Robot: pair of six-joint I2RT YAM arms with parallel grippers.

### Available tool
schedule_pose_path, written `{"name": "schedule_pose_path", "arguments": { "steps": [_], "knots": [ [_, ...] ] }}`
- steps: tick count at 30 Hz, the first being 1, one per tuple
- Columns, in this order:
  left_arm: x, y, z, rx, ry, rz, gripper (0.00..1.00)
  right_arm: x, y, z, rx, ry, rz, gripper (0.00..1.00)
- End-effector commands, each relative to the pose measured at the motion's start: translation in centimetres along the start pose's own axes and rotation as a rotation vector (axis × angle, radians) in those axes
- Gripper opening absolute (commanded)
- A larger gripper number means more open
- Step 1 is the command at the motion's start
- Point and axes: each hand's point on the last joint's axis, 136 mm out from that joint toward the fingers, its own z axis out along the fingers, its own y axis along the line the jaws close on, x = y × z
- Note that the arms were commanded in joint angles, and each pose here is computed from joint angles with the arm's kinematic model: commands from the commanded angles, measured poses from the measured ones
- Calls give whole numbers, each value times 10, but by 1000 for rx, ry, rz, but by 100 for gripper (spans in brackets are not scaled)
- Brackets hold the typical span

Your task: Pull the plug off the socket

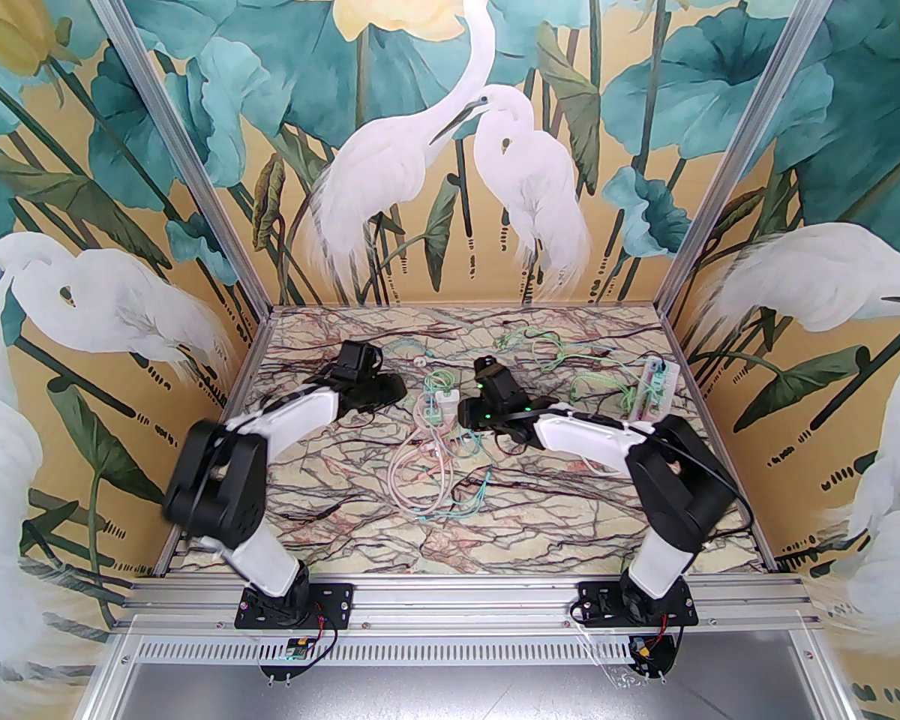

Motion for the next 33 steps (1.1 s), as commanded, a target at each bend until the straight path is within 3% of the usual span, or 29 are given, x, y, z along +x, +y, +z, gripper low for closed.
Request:
{"name": "schedule_pose_path", "arguments": {
  "steps": [1, 10, 19, 28, 33],
  "knots": [
    [-7, -14, 12, 62, 18, 8, 35, -2, 3, 13, 10, 31, 20, 35],
    [38, -2, 31, 72, 94, -13, 32, -26, -6, 40, 64, 42, -26, 32],
    [76, -18, 30, 102, 118, -5, 32, -57, -4, 57, -18, 54, -80, 33],
    [86, -30, 16, 99, 84, 5, 32, -85, -16, 57, -46, 49, -107, 35],
    [70, -19, -4, 26, 12, 29, 35, -104, -34, 34, 21, 26, -96, 39]
  ]
}}
